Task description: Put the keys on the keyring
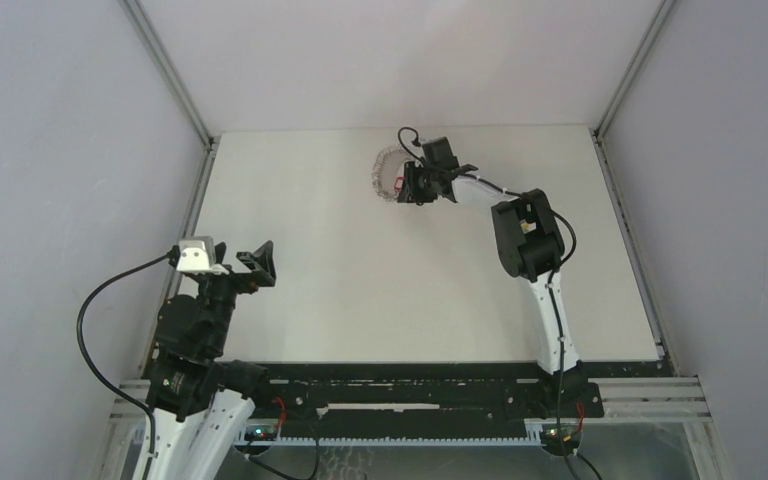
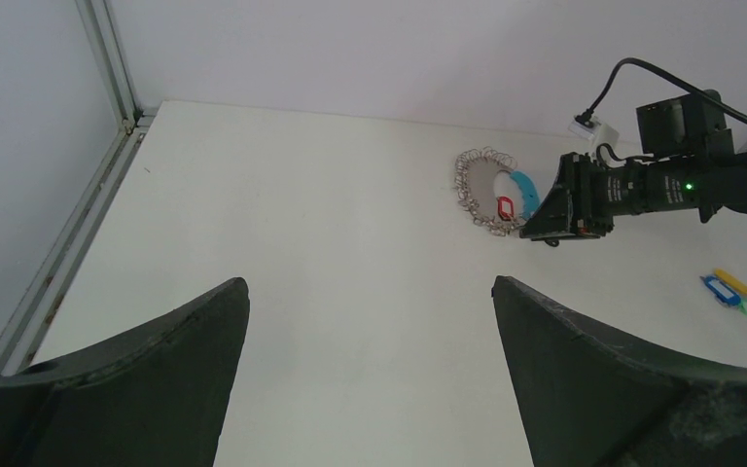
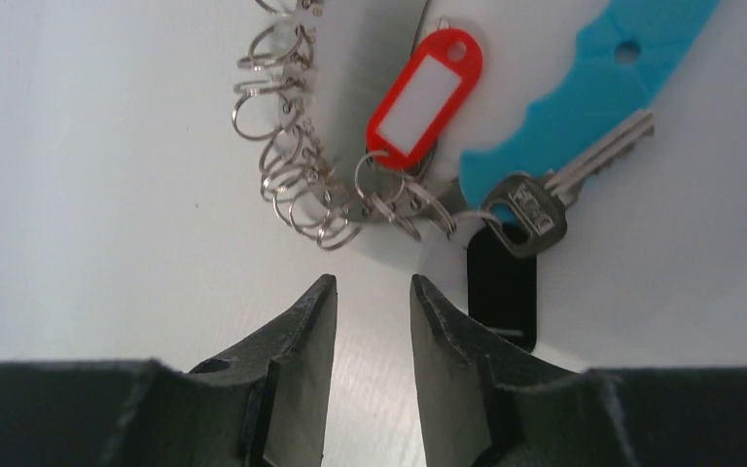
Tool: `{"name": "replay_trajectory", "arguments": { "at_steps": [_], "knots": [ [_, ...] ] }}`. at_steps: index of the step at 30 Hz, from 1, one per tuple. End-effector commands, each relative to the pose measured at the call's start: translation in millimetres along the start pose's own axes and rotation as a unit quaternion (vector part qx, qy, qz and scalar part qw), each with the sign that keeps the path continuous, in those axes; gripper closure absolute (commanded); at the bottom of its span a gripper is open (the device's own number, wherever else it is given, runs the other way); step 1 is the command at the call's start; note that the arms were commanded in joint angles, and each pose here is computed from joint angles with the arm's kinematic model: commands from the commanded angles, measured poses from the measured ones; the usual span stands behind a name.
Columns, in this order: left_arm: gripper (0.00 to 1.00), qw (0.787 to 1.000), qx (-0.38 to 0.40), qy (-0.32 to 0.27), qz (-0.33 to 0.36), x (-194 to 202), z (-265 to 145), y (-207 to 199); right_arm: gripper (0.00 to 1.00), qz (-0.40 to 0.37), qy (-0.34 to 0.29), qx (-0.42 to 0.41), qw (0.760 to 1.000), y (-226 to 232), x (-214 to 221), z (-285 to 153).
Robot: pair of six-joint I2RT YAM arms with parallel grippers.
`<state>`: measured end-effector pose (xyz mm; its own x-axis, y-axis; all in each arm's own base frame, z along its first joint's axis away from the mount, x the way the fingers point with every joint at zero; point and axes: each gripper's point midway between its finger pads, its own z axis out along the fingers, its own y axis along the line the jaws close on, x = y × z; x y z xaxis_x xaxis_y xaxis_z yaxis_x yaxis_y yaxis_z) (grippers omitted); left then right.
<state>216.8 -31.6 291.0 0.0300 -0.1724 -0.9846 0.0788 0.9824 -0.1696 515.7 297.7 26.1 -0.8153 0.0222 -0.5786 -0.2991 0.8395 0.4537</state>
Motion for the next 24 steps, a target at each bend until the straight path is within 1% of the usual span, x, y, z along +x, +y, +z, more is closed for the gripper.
{"name": "replay_trajectory", "arguments": {
  "at_steps": [1,5,13,18,24],
  "knots": [
    [0.0,1.0,0.003,-0.002,0.01,2,1,0,0.66,-0.052,-0.081,0.007,0.995,24,-50,-39],
    [0.0,1.0,0.003,-0.005,0.01,1,0,0,0.65,-0.068,-0.077,0.027,0.994,19,-53,-39],
    [0.0,1.0,0.004,-0.006,0.01,1,0,0,0.65,-0.074,-0.049,0.019,0.996,22,-48,-17],
    [0.0,1.0,0.004,-0.006,0.01,0,0,0,0.64,-0.064,-0.026,0.031,0.997,10,-40,-4],
    [0.0,1.0,0.006,-0.007,0.009,0,-1,-1,0.65,-0.055,0.001,0.011,0.998,10,-31,2]
  ]
}}
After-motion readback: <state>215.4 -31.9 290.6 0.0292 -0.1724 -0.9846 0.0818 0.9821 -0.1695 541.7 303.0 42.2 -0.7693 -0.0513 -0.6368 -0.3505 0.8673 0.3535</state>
